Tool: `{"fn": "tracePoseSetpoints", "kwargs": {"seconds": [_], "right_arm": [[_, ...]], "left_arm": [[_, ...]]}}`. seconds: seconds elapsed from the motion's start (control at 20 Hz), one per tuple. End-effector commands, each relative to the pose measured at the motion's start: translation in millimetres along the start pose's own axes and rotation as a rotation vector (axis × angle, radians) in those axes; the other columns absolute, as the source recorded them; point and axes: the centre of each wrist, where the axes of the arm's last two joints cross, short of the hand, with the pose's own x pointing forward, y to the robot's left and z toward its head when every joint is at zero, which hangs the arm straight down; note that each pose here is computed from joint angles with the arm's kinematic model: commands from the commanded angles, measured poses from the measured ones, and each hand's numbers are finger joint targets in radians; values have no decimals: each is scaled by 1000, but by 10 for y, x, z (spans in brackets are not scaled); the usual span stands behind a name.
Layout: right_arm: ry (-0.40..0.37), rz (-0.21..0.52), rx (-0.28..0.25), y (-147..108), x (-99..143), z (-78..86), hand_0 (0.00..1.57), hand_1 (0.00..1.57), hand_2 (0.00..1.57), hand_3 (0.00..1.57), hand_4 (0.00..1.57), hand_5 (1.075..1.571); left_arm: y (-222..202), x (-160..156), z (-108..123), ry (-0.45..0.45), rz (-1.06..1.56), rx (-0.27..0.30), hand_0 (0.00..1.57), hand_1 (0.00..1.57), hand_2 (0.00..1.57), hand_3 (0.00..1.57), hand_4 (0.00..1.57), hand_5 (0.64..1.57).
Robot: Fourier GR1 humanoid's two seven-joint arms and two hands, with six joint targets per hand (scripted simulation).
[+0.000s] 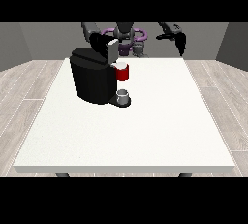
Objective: Insert the coffee pod into the coffee machine and close the lid
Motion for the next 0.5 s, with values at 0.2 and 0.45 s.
{"fn": "tracePoseSetpoints", "kwargs": {"seconds": [0.2, 0.45], "right_arm": [[-33, 73, 35, 158, 229, -219, 0, 0, 0, 0, 61, 1571], [-30, 107, 75, 391, 342, -236, 0, 0, 0, 0, 124, 1571]], "left_arm": [[-90, 21, -60, -8, -1, -8, 0, 0, 0, 0, 121, 1571], [222, -88, 26, -8, 11, 25, 0, 0, 0, 0, 0, 1571]]}}
